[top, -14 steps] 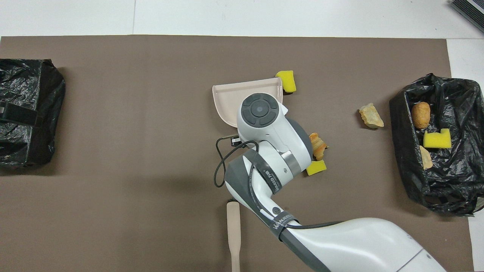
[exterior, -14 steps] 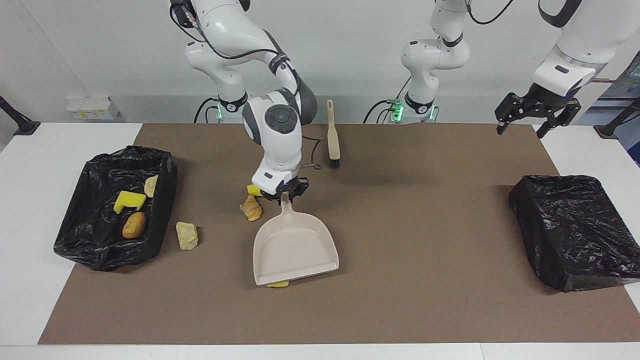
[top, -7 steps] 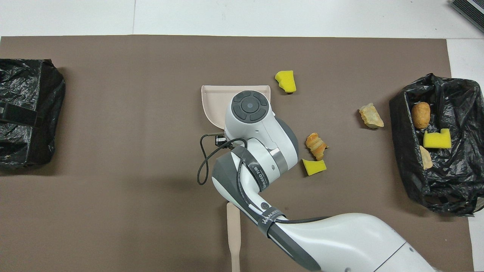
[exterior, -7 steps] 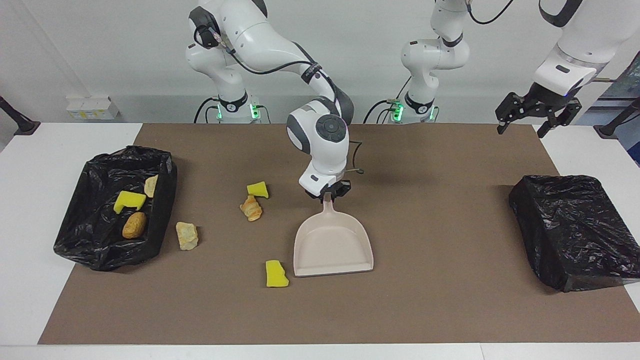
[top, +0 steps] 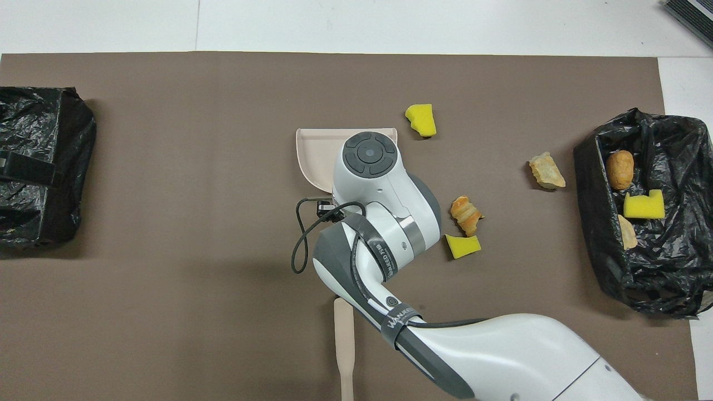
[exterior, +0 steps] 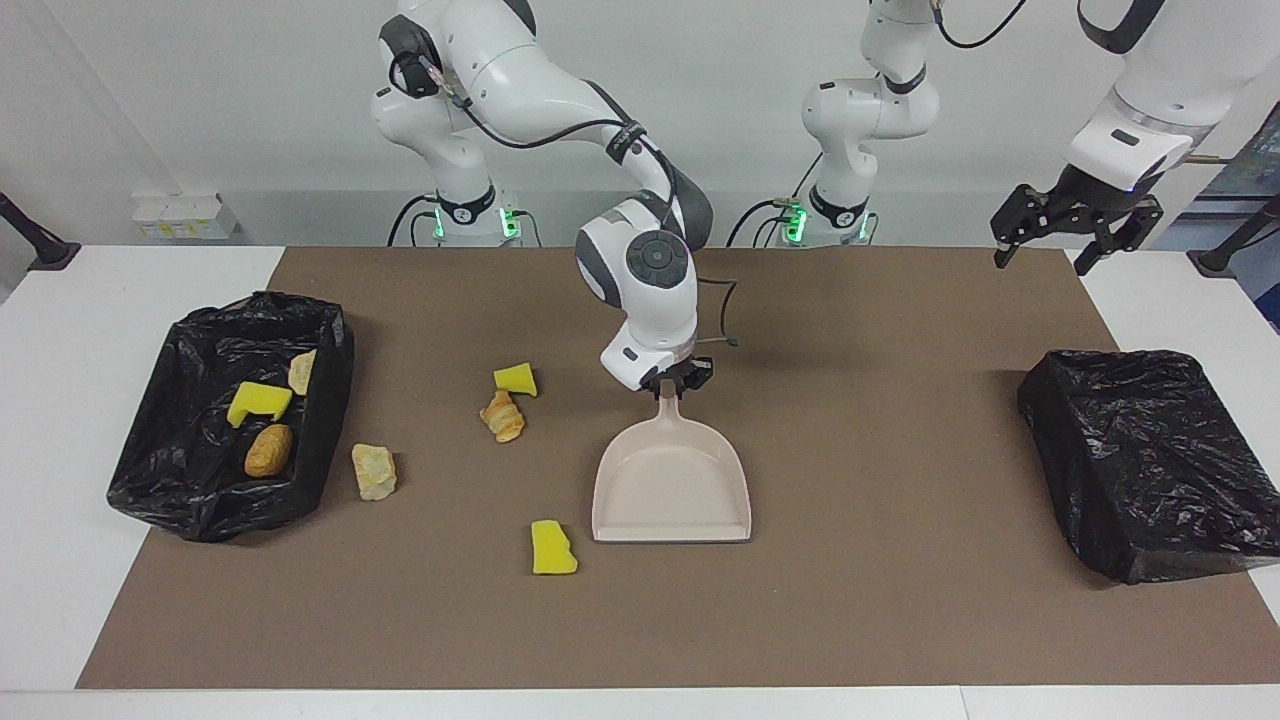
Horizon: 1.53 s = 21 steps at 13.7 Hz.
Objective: Sweep and dump trash in bin
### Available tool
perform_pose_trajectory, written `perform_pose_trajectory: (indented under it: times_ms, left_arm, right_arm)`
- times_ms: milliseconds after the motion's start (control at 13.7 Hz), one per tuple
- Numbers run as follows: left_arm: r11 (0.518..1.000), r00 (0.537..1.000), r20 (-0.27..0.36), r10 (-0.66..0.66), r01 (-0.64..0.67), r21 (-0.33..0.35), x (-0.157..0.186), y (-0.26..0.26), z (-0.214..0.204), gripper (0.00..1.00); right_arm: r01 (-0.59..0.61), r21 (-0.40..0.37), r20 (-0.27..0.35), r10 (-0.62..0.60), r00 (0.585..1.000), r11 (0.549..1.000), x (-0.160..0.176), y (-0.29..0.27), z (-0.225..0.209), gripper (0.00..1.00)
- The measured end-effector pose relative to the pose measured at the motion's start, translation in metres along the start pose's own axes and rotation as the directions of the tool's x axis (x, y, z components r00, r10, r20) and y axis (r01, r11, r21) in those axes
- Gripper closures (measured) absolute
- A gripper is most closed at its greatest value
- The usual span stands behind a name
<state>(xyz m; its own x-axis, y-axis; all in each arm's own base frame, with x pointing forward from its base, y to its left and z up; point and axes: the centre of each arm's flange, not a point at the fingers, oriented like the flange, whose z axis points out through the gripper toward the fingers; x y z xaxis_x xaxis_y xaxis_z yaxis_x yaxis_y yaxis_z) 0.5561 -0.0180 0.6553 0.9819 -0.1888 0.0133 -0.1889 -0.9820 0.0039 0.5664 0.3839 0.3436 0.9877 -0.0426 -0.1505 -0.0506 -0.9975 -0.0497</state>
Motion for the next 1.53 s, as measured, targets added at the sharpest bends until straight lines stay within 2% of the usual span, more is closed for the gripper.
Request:
perform_pose_trajectory:
  times_ms: [219, 437, 801, 1020, 1311, 1457, 1530]
  left_arm:
    - [1.000, 1.000, -0.010, 0.002, -0.002, 0.002, 0.001, 0.001, -0.001, 0.00]
    - [1.000, 1.000, -0.020, 0.010, -0.009, 0.003, 0.004, 0.004, 0.001, 0.00]
    - [0.998, 0.996, -0.063, 0.055, -0.055, 0.006, 0.018, 0.028, 0.014, 0.00]
    - [0.993, 0.990, -0.077, 0.117, -0.118, 0.003, 0.032, 0.089, 0.043, 0.00]
    - [0.994, 0.990, -0.094, 0.105, -0.106, -0.015, 0.041, 0.188, 0.097, 0.00]
    - [0.995, 0.993, -0.067, 0.100, -0.102, -0.022, 0.040, 0.239, 0.130, 0.00]
    - [0.995, 0.994, -0.057, 0.095, -0.096, -0.024, 0.040, 0.263, 0.149, 0.00]
  right_arm:
    - [-0.003, -0.017, 0.022, 0.004, 1.000, 1.000, -0.013, 0.000, -0.016, 0.00]
    - [-0.013, -0.004, 0.060, 0.013, 0.998, 1.000, -0.046, -0.002, -0.032, 0.00]
    - [-0.025, -0.010, 0.140, 0.026, 0.990, 1.000, -0.135, 0.001, -0.022, 0.00]
    - [-0.043, 0.006, 0.126, 0.042, 0.991, 0.999, -0.190, -0.001, 0.007, 0.00]
    - [0.016, 0.003, 0.107, -0.016, 0.994, 1.000, -0.261, 0.008, 0.035, 0.00]
    - [0.040, -0.010, 0.108, -0.039, 0.993, 0.999, -0.281, 0.013, 0.038, 0.05]
    - [0.051, -0.017, 0.111, -0.049, 0.993, 0.999, -0.288, 0.014, 0.041, 0.15]
